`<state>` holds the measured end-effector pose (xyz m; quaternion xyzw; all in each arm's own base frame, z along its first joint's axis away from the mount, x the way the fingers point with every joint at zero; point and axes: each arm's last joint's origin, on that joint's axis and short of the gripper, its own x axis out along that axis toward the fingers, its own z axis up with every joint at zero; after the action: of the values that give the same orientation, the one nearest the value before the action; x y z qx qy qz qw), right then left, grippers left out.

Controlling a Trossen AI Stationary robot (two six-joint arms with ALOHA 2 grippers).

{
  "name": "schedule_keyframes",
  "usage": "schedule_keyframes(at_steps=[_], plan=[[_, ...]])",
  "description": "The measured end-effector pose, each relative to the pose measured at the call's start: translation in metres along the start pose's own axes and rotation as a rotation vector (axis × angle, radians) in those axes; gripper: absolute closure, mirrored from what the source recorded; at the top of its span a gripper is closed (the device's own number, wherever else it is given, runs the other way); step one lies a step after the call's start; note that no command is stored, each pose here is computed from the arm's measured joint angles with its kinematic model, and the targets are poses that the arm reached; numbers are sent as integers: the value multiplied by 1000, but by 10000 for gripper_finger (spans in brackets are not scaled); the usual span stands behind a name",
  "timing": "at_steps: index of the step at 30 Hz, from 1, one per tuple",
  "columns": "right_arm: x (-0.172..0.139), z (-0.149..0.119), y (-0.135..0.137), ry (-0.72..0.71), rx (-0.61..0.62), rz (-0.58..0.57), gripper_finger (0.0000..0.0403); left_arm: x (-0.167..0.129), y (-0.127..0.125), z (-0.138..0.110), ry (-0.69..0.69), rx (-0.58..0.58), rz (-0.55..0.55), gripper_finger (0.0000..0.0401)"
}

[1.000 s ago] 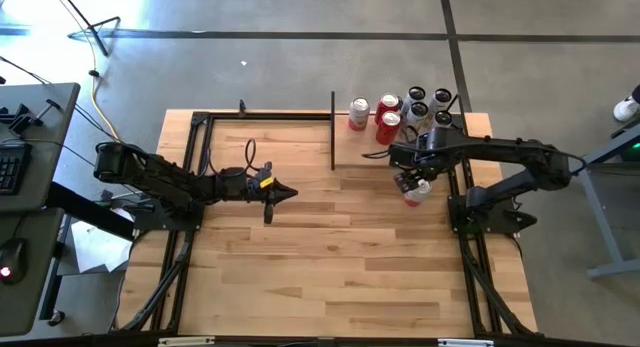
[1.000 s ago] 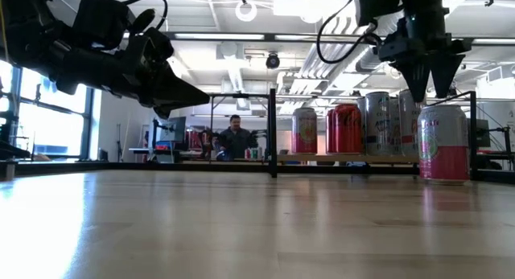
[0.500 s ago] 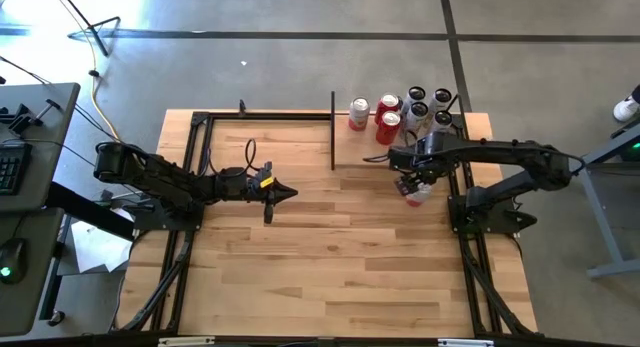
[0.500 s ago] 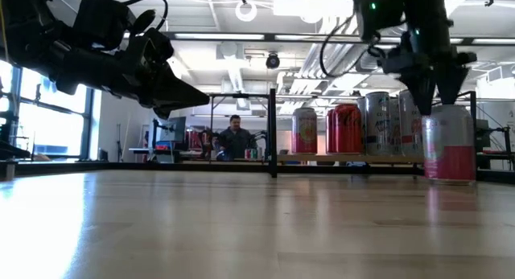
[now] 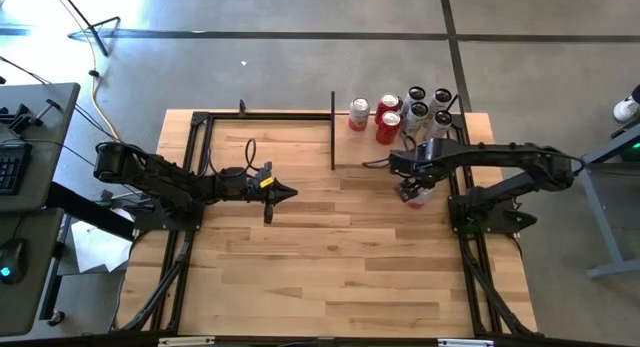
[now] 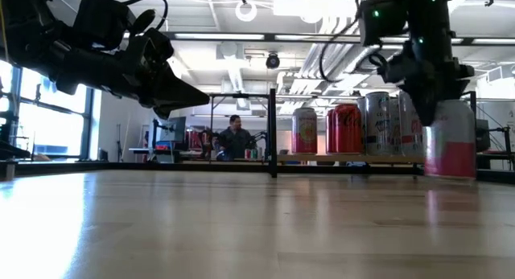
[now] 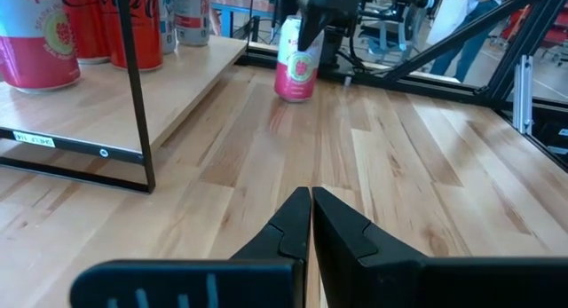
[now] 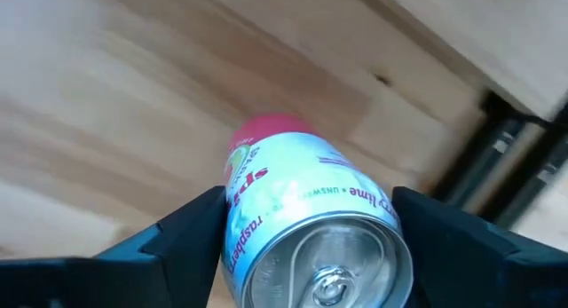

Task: Place canned beverage on shelf
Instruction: Put the white and orange soda can on the shelf aligned with the other white and orange soda can

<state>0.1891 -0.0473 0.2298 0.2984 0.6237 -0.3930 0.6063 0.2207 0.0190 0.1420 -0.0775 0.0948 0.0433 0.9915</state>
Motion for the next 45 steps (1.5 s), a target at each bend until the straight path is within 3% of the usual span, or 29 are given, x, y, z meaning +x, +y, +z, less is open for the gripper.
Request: schedule_keyframes(at_steps=[6, 12, 19, 27, 32, 39, 45], plan=[[-6, -4, 11, -6, -81, 66, 134, 0, 0, -1, 12, 0, 0, 394], [-10, -5, 27, -106, -206, 149, 137, 0, 0, -1, 9, 1, 0, 394], [-45, 9, 52, -246, -368, 133, 137, 0, 0, 1, -6, 1, -2, 394], [-84, 68, 96, -292, -658, -1, 137, 0, 0, 0, -5, 1, -2, 394], [-96, 115, 107, -323, -822, -95, 137, 0, 0, 0, -3, 1, -2, 394], [-80, 161, 101, -246, -970, -214, 138, 0, 0, 0, -3, 10, -2, 394], [-60, 184, 92, -209, -1016, -245, 138, 0, 0, 0, -3, 10, -2, 394]])
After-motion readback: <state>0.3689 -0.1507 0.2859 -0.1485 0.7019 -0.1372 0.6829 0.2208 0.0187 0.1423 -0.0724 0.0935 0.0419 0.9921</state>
